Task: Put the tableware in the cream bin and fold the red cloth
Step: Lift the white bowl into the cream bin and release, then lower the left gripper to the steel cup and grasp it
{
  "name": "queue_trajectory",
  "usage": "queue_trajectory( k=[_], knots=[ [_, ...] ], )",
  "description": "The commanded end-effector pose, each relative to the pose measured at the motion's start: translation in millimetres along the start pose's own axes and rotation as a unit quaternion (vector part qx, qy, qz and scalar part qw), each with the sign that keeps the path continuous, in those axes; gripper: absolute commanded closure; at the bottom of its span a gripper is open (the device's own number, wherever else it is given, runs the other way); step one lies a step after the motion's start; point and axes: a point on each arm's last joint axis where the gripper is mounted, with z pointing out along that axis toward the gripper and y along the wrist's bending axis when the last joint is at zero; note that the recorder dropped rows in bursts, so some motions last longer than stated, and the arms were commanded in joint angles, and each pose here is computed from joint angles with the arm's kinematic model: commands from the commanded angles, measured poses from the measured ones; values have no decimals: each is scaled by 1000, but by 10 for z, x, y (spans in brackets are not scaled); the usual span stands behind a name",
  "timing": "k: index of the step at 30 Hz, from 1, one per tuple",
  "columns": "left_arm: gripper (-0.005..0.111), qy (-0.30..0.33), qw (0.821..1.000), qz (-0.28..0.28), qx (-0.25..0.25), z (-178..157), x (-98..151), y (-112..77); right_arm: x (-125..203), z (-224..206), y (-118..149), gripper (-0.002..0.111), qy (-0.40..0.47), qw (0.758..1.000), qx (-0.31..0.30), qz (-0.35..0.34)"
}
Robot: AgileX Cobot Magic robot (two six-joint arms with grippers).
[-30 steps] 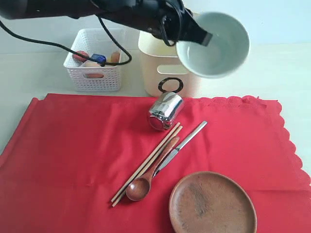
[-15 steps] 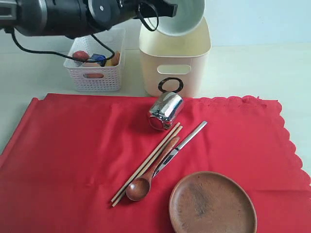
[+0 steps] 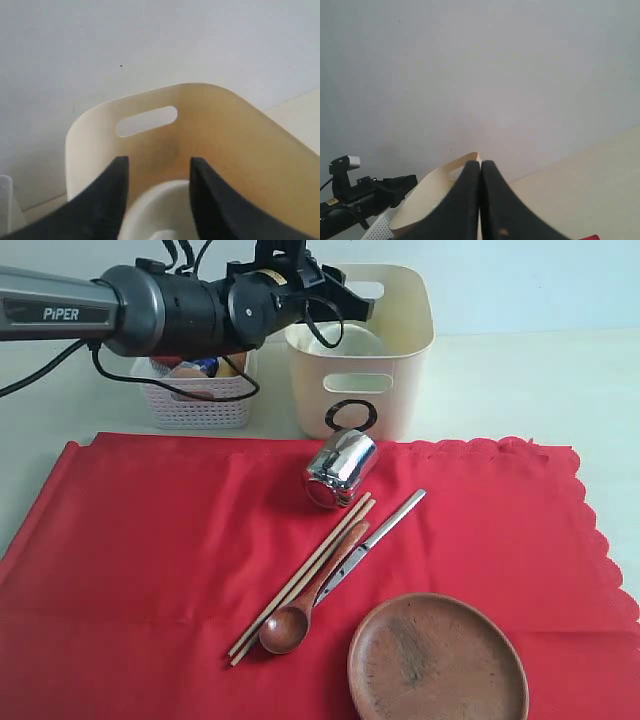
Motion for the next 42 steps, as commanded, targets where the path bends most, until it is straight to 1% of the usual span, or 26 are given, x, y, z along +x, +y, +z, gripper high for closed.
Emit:
queue_trajectory(
  k=[1,4,7,12,15,19,21,23,26,27,31,33,36,37,38,40,42],
  knots=[
    [43,-13,1000,-10,-6,1,-50,22,0,-3,-5,108,-4,1000,0,-6],
    [32,-13,1000,-10,-6,1,-50,22,0,-3,-5,108,-4,1000,0,-6],
    [27,-12,1000,-10,-6,1,-48,21,0,-3,-5,108,-4,1000,0,-6],
    [27,1,1000,-6,3,-17,-61,7,0,-3,-5,108,-4,1000,0,-6],
    [27,5,1000,-4,12,-69,-145,-1,0,-3,-5,108,-4,1000,0,-6],
    [30,20,999,-5,28,-167,-279,-20,0,-3,-5,108,-4,1000,0,-6],
    [35,33,999,-1,41,-231,-349,-36,0,-3,-5,108,-4,1000,0,-6],
    [46,51,997,15,59,-321,-437,-56,0,-3,-5,108,-4,1000,0,-6],
    [67,74,993,37,80,-469,-573,-75,0,-3,-5,108,-4,1000,0,-6],
    [74,75,993,37,85,-526,-639,-76,0,-3,-5,108,-4,1000,0,-6],
    [106,95,989,33,109,-745,-833,-114,0,-3,-5,108,-4,1000,0,-6],
    [106,108,986,38,122,-849,-887,-146,0,-3,-5,108,-4,1000,0,-6],
    [107,137,978,54,146,-1016,-904,-211,0,-3,-5,108,-4,1000,0,-6],
    [107,157,971,70,163,-1117,-884,-260,0,-3,-5,108,-4,1000,0,-6],
    [107,165,969,71,170,-1155,-873,-286,0,-3,-5,108,-4,1000,0,-6],
    [107,189,962,73,185,-1264,-772,-373,0,-3,-5,108,-4,1000,0,-6],
    [107,212,953,76,204,-1344,-605,-505,0,-3,-5,108,-4,1000,0,-6]
  ],
)
